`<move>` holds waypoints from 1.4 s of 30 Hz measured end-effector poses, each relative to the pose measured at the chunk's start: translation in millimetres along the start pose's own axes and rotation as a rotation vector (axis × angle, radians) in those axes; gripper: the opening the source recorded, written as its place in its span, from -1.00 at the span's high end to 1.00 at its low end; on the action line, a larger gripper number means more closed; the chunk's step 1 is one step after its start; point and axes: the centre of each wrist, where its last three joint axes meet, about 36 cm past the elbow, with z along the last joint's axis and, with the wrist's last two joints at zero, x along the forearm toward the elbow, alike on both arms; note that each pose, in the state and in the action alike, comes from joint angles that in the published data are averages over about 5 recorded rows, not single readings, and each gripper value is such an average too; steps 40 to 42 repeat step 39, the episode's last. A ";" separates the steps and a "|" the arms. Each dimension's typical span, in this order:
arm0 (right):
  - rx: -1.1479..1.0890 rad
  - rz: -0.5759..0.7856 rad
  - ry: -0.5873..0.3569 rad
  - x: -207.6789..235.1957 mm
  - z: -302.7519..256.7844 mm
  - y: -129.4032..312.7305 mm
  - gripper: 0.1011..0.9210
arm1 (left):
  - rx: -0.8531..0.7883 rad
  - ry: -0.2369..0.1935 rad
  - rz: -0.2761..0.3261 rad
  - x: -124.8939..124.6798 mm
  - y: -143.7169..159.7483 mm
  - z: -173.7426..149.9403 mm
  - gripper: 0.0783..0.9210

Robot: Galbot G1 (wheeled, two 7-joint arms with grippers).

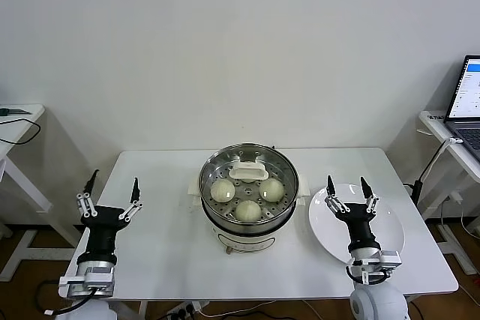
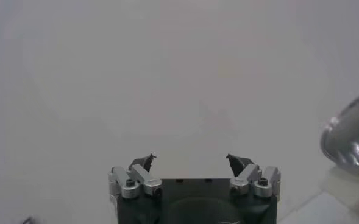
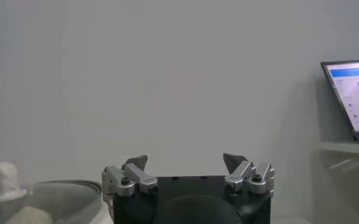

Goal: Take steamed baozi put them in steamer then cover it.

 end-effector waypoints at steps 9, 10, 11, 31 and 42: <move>0.004 -0.007 -0.002 1.3 -6.0 1.7 -0.76 | 0.084 0.011 -0.020 8.9 0.7 9.1 -0.77; 0.004 -0.007 -0.001 1.4 -6.3 1.8 -0.76 | 0.090 0.011 -0.022 9.6 0.7 9.6 -0.77; 0.005 -0.007 -0.001 1.4 -6.6 1.9 -0.76 | 0.095 0.011 -0.023 10.2 0.7 10.1 -0.77; 0.018 -0.012 0.015 1.6 -11.5 3.6 -0.76 | 0.152 0.016 -0.032 16.9 -3.5 12.9 -0.77; 0.021 -0.016 0.017 1.1 -13.7 4.1 -0.76 | 0.157 0.019 -0.030 19.0 -4.7 14.0 -0.77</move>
